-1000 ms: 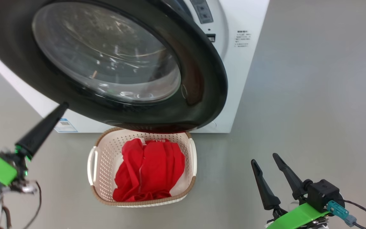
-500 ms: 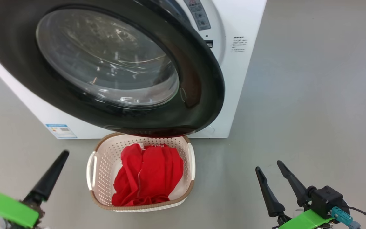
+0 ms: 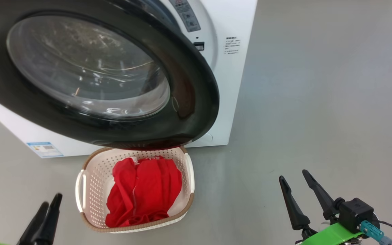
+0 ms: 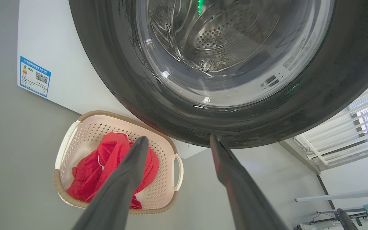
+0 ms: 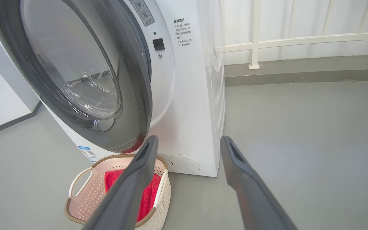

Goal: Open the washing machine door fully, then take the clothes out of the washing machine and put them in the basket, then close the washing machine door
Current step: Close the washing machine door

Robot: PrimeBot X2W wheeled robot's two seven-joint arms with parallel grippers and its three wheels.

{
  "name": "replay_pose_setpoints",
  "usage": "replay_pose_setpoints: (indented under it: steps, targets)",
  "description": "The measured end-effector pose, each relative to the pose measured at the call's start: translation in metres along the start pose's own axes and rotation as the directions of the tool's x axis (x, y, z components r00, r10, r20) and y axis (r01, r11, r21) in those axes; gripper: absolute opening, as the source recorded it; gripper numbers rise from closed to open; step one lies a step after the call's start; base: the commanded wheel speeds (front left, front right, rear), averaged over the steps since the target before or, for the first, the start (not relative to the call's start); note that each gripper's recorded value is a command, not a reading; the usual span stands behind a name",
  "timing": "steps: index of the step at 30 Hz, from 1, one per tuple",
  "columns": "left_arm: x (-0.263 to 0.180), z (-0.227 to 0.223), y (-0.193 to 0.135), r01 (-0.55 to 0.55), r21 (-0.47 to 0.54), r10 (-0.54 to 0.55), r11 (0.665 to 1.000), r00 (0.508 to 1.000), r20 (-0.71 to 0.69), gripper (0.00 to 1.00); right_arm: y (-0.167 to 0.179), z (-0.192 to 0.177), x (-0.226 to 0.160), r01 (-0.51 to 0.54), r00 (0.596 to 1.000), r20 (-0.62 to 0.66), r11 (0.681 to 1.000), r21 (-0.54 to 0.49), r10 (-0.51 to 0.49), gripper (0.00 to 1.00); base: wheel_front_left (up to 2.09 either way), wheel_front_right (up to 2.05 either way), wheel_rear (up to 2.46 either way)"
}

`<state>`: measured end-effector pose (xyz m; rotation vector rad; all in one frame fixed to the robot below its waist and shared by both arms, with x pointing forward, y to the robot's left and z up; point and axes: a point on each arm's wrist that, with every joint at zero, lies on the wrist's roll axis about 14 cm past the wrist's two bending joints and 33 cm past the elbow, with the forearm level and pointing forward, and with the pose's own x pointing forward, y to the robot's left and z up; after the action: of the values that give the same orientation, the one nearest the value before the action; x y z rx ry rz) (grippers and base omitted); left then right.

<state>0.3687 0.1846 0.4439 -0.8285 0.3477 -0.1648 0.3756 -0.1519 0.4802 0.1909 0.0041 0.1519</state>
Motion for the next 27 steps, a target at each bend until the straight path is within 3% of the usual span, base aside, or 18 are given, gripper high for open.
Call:
replay_pose_setpoints:
  steps: [7,12,22,27]
  targets:
    - [-0.002,-0.01,0.009,-0.02,0.042,0.02,0.999,1.0,0.007,1.0,-0.007,-0.002,-0.009,0.026,1.0,-0.007,1.0,-0.002,-0.026,1.0,0.0,0.0,0.0]
    - [-0.003,0.005,0.026,-0.071,0.142,0.063,0.987,0.996,0.063,1.0,-0.011,0.001,-0.009,0.036,0.999,0.002,0.999,-0.004,-0.036,1.0,0.0,0.0,0.0]
    - [0.001,0.028,0.017,-0.109,0.391,0.03,0.914,0.979,0.202,1.0,-0.017,0.008,-0.01,0.055,0.998,0.022,0.998,-0.008,-0.055,1.0,0.0,0.0,0.0]
    - [-0.003,0.028,0.01,-0.125,0.45,0.017,0.884,0.971,0.237,1.0,-0.018,0.011,-0.01,0.059,0.998,0.032,0.998,-0.01,-0.059,1.0,0.0,0.0,0.0]
